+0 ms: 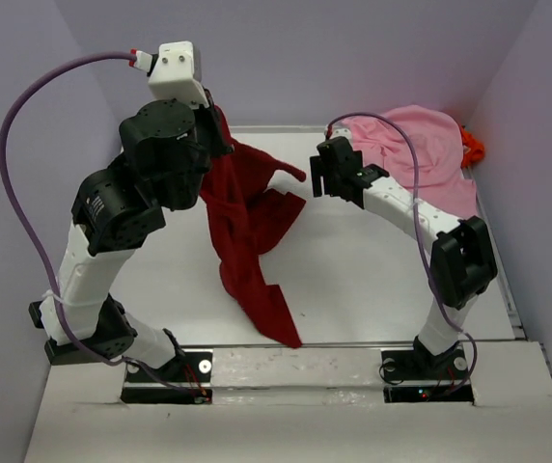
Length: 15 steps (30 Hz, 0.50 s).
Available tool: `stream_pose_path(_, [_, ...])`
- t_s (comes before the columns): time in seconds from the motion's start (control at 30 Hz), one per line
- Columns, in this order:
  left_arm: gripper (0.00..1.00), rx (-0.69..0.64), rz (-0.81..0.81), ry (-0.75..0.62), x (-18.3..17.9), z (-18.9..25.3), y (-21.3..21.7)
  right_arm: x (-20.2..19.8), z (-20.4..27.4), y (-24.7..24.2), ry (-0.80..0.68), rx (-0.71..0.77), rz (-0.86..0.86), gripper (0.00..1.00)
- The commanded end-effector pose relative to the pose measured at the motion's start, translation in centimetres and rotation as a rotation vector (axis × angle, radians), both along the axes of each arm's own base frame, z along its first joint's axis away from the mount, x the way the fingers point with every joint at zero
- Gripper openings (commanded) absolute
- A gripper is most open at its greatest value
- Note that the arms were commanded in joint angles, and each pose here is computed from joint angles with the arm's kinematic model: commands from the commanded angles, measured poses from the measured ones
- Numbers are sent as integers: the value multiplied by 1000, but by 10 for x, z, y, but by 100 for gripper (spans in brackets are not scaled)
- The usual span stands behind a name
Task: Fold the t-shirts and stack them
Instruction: Move the tshirt to the center of the board
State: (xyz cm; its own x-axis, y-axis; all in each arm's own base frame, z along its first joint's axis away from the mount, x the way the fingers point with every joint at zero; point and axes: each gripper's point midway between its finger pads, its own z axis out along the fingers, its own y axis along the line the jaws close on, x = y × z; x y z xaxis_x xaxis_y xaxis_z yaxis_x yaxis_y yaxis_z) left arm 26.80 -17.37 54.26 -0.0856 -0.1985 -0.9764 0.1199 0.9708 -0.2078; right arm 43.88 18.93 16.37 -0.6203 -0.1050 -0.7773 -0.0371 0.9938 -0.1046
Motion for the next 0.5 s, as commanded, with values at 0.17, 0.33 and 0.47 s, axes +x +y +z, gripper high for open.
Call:
stream_pose_path(0.17, [0,196,159,77,-1,-45,30,-2,28,21,-94,158,94,82])
stream_pose_path(0.33, [0,203,97,123,-3,-65,17,9,10,48,-50,207,139,82])
stream_pose_path(0.47, [0,224,97,129,-3,-74,18,13,3,89,-24,256,241,81])
